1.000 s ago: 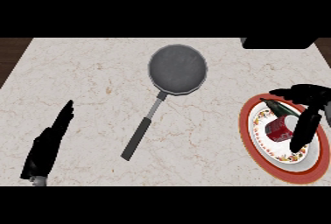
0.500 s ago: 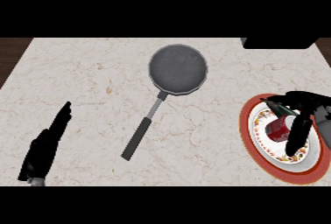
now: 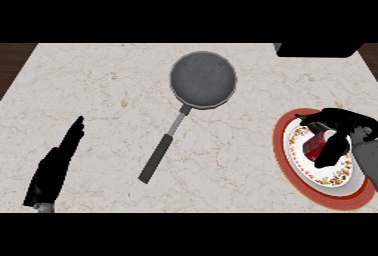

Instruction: Pick the can from the plate and place it in the pan

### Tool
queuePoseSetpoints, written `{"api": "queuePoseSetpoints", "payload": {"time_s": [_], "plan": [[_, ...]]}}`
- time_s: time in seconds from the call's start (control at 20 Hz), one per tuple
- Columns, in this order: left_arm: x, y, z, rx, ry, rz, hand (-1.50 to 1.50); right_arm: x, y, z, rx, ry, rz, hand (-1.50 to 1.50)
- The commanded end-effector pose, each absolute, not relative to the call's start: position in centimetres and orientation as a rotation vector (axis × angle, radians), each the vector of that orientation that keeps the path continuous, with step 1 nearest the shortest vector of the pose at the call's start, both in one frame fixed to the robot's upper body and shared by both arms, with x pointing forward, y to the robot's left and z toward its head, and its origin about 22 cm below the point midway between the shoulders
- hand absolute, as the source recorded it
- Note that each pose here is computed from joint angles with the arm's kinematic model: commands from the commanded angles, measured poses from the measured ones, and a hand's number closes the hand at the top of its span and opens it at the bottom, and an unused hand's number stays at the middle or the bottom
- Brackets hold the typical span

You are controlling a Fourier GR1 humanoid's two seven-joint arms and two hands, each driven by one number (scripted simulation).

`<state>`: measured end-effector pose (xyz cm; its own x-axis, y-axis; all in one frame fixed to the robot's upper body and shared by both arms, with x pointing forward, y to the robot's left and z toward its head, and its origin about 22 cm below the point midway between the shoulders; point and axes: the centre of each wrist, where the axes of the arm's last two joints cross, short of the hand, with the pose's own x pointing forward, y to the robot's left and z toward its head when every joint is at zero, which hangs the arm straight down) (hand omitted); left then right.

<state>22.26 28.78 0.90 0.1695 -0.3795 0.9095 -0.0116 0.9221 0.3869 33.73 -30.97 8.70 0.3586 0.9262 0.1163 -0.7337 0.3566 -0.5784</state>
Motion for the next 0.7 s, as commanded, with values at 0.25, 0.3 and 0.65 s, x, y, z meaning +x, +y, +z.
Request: {"api": "queuePoseSetpoints", "payload": {"time_s": [0.25,0.3,0.65], "plan": [[21.3,28.8,0.2,0.348,-1.376,-0.26,0.0,33.4,-30.7,5.1,-0.371,-0.506,1.042,1.5],[22.5,27.9,1.4,0.317,-1.394,-0.262,0.0,33.4,-30.8,6.3,-0.346,-0.498,1.043,1.5],[22.9,27.4,0.1,0.339,-1.36,-0.241,0.0,31.3,-26.5,5.4,-0.678,-0.516,0.791,1.5]]}}
